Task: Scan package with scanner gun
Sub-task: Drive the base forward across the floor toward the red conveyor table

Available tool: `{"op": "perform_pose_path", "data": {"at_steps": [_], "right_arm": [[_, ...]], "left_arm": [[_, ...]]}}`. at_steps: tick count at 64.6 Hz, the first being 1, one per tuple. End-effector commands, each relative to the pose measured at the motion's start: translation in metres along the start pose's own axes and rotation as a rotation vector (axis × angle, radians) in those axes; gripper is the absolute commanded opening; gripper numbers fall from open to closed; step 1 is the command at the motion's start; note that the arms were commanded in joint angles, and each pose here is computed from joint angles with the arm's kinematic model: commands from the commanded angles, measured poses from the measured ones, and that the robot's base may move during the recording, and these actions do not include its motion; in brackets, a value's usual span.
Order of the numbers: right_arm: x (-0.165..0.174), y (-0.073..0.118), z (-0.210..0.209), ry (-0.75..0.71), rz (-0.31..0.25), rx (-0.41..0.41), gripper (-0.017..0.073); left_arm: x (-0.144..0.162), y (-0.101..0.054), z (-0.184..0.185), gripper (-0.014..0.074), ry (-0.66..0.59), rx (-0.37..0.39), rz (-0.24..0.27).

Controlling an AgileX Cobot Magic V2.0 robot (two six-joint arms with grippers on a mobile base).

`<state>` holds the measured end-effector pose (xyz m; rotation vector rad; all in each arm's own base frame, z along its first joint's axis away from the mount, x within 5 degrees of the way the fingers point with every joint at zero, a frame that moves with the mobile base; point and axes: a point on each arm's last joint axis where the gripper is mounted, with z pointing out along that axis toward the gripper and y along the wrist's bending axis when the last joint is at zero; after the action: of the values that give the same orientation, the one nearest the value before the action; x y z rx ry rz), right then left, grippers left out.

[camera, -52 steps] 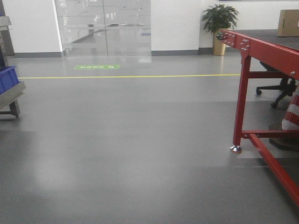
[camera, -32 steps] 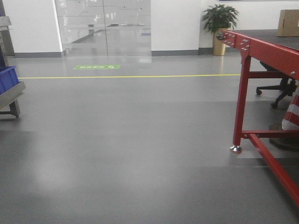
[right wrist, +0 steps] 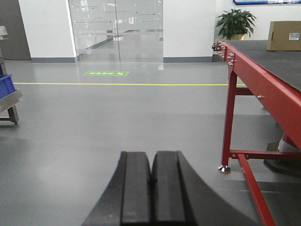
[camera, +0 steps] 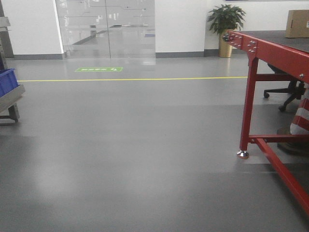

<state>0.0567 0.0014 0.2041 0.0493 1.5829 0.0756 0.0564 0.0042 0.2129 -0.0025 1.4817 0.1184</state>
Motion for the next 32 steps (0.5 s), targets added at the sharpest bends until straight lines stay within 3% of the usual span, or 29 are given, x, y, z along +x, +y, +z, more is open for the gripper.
{"op": "perform_pose_path", "data": {"at_steps": [1,16,32], "right_arm": [[-0.0025,-0.0001,-0.0002,-0.027,-0.012,0.0,-0.0162],[-0.0026,-0.0018,-0.0003,-0.029,-0.012,0.032,-0.0162],[-0.0026,-0.0022,-0.0003,-0.03,-0.012,0.038,-0.0162]], "left_arm": [[-0.0027,0.0001,-0.0004,-0.0111,-0.023,-0.001,-0.011],[-0.0028,-0.0019,-0.0004,-0.0111,-0.025,0.036,-0.014],[-0.0027,-0.0008,-0.0004,-0.0111,-0.024,0.016,-0.012]]}}
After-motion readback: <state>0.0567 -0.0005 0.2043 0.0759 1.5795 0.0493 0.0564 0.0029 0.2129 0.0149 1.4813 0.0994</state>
